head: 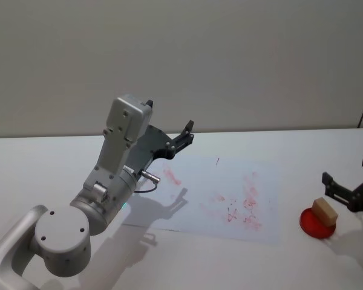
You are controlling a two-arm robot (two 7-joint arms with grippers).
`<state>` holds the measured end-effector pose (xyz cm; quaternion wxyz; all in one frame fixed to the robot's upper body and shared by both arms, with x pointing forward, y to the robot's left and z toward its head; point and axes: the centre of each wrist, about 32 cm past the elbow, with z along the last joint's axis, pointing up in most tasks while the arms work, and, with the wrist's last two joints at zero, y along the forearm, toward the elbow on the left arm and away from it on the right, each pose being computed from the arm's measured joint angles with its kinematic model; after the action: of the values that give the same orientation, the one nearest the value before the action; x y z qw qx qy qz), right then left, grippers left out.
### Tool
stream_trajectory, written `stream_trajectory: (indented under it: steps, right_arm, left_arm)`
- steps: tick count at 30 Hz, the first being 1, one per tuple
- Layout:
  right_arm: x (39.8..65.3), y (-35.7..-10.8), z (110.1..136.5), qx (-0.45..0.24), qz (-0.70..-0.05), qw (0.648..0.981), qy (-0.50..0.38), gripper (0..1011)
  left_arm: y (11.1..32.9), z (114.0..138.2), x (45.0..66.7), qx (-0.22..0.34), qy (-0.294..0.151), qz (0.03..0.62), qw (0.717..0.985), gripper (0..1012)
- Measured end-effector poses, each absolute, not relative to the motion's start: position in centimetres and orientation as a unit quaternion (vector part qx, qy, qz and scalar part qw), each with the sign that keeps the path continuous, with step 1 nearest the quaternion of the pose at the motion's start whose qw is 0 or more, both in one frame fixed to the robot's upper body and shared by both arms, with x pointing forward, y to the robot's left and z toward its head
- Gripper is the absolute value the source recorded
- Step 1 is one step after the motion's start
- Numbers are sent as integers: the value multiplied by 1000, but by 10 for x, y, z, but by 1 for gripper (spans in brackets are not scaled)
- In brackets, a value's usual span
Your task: Use the one hand to pick up the stamp and affix it onto the A4 paper.
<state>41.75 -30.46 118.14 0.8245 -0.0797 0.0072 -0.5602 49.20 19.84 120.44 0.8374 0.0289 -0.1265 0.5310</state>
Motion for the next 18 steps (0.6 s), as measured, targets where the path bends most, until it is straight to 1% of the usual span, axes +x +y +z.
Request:
stream_trajectory:
  steps: [11, 18]
  right_arm:
    - [414, -316, 1178, -140, -533, 834, 25, 1001]
    - [412, -316, 1173, -172, -522, 835, 35, 1001]
  left_arm:
    - [198, 1204, 492, 29, -126, 531, 837, 1001]
    - [198, 1204, 492, 29, -126, 531, 837, 1001]
